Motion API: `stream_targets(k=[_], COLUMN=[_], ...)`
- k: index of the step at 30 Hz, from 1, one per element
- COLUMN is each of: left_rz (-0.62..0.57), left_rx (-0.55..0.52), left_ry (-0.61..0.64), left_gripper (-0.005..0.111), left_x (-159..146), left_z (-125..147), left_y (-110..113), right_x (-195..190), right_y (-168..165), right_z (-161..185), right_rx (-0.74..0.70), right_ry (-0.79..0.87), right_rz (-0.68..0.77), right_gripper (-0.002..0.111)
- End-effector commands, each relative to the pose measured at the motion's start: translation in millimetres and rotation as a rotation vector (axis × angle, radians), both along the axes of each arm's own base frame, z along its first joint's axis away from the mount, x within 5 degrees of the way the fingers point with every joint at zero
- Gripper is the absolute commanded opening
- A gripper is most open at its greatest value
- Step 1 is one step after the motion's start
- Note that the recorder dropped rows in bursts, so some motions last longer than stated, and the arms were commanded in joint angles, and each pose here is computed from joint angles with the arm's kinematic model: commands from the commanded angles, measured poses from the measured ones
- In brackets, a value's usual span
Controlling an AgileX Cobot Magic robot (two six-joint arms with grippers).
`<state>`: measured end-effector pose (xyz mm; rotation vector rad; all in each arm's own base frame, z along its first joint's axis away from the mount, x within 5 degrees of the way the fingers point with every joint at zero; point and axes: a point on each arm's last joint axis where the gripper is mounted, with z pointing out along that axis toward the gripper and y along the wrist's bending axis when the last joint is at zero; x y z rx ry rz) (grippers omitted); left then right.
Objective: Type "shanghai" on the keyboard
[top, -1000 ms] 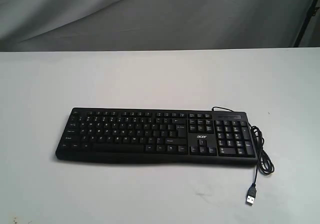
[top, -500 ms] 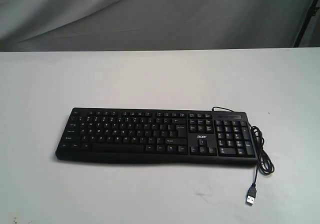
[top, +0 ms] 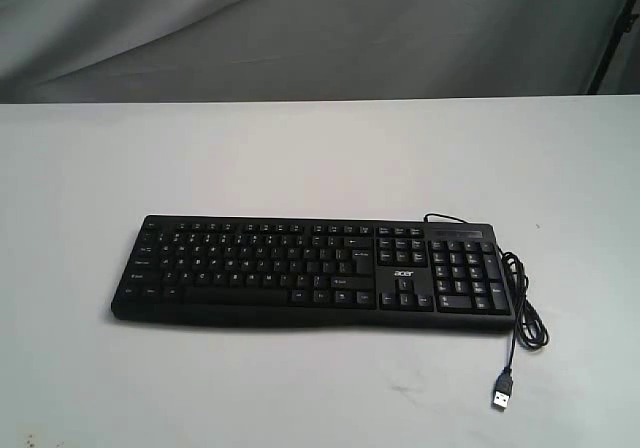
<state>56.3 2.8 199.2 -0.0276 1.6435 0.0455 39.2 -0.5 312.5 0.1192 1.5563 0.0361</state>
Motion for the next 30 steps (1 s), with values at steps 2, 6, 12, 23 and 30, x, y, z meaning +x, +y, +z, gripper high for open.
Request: stream_targets(k=[2, 6, 12, 23, 30], left_rz=[-0.006, -0.006, -0.006, -0.006, -0.006], left_rx=[-0.002, -0.002, -0.002, -0.002, -0.002], left_ry=[-0.007, -0.007, -0.007, -0.007, -0.007], left_gripper=[0.0, 0.0, 0.0, 0.0, 0.0], left_x=[0, 0, 0, 0, 0], left_z=[0, 0, 0, 0, 0], left_y=[0, 0, 0, 0, 0], right_x=[14, 24, 27, 17, 16], right_y=[-4, -5, -5, -5, -6], right_z=[-42, -79, -104, -112, -123], right_rx=[-0.039, -0.039, -0.036, -0.029, -0.042], right_ry=[0.058, 0.046, 0.058, 0.062, 0.19], right_rz=[-0.03, -0.035, -0.037, -0.039, -0.052], right_gripper=[0.0, 0.0, 0.0, 0.0, 0.0])
